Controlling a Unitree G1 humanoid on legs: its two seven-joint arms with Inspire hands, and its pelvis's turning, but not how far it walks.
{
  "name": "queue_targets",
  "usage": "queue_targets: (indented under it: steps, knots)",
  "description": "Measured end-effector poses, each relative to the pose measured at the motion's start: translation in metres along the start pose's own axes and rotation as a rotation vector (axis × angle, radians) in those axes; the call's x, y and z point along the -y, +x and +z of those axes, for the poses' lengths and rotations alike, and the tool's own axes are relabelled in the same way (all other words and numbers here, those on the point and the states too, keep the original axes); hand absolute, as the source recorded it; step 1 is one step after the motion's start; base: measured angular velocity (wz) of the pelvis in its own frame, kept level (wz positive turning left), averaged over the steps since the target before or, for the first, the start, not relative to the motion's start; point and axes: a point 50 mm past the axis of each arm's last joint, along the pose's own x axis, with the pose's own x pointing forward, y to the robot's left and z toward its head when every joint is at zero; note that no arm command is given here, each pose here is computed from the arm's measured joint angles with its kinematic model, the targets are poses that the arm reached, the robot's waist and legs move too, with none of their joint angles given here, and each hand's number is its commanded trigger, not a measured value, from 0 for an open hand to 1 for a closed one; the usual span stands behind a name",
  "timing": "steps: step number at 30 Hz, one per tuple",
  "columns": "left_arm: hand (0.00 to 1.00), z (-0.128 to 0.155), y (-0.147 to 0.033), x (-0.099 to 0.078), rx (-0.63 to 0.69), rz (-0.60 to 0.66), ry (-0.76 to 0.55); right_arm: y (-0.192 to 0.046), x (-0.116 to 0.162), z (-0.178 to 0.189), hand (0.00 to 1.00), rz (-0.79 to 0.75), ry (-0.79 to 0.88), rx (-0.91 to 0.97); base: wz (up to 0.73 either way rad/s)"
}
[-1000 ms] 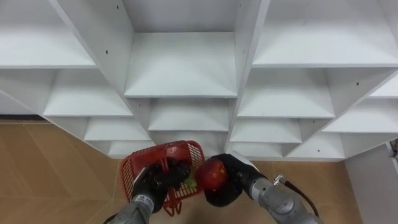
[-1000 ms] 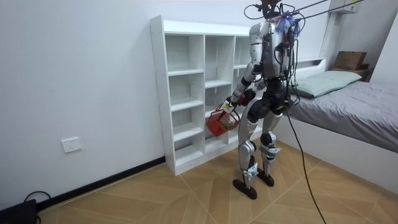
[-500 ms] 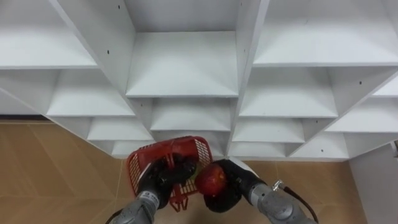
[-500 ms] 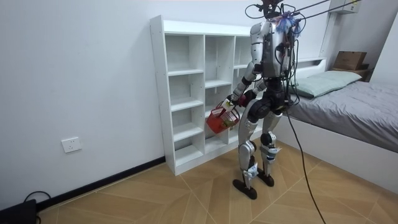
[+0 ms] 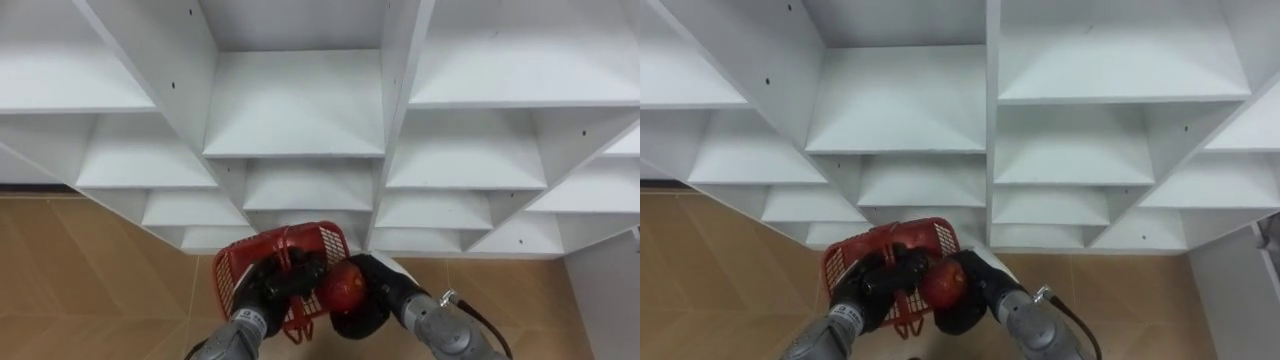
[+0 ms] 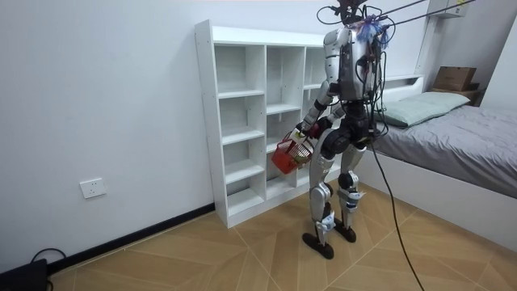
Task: Collect fruits from the closet
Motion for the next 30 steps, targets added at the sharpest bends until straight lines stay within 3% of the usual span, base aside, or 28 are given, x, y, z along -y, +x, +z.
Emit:
queue_targets:
  steps: [9,10,12,13,14,30]
  knots:
    - [1.00,-0.0007,-0.0004,0.0012,-0.001,-0.035,-0.002,0.0012,0.0009,-0.0041,1.00,-0.027,0.041,-0.017,0.00]
    - [1.00,-0.0008,-0.0004,0.0013,-0.001,-0.035,-0.003,0.0013,0.0009,-0.0045,0.90,-0.036,0.047,-0.018,0.00]
    - [1.00,-0.0008,-0.0004,0.0014,-0.001,-0.035,-0.003,0.0013,0.0007,-0.0048,0.19,-0.041,0.063,-0.018,0.00]
    - [1.00,-0.0011,-0.0004,0.0020,-0.002,-0.037,-0.003,0.0013,0.0006,-0.0050,0.05,-0.042,0.072,-0.018,0.00]
    - [1.00,-0.0012,-0.0003,0.0021,-0.003,-0.037,-0.003,0.0013,0.0007,-0.0051,0.00,-0.044,0.075,-0.018,0.00]
    - [1.00,-0.0050,-0.0018,0.0017,-0.017,-0.040,0.010,0.0021,0.0003,-0.0064,0.00,-0.082,0.094,-0.026,0.00]
